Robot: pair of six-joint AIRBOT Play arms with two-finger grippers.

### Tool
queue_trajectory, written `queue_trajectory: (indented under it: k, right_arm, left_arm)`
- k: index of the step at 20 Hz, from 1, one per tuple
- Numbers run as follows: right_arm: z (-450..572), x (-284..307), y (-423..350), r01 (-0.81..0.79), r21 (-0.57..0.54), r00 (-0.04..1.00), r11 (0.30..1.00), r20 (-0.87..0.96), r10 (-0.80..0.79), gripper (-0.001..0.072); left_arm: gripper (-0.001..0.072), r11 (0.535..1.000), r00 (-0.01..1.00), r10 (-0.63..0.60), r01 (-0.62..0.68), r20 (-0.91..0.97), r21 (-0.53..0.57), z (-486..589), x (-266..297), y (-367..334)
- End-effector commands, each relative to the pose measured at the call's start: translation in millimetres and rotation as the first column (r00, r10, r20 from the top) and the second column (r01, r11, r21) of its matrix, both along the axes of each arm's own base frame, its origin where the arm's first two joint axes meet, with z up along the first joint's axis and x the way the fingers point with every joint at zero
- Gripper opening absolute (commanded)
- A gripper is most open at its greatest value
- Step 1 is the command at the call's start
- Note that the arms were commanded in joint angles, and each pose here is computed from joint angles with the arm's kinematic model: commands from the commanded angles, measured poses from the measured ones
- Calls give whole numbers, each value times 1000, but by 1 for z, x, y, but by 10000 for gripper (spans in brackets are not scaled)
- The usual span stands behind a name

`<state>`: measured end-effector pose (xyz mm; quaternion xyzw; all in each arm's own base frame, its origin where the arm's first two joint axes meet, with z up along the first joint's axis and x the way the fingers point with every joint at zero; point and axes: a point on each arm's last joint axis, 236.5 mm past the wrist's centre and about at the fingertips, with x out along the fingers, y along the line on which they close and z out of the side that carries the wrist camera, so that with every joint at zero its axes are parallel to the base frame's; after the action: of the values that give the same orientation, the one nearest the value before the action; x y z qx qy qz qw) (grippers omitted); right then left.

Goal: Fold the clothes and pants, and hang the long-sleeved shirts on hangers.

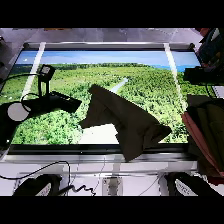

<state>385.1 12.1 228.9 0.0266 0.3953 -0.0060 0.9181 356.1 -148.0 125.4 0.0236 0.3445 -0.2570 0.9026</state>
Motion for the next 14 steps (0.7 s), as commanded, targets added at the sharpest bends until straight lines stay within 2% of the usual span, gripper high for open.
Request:
queue_trajectory:
  k: [1, 11, 14]
  right_arm:
    - [0, 0, 0, -1, 0, 1000, 1000, -1, 1, 11]
    - [0, 0, 0, -1, 0, 1000, 1000, 1, 1, 11]
    - [14, 14, -1, -3, -10, 997, 1000, 82, 4, 11]
  left_arm:
    - [692, 1000, 1000, 1, -1, 2, 0, 1, 0, 0]
    - [692, 1000, 1000, 1, -1, 2, 0, 1, 0, 0]
    - [692, 1000, 1000, 1, -1, 2, 0, 1, 0, 0]
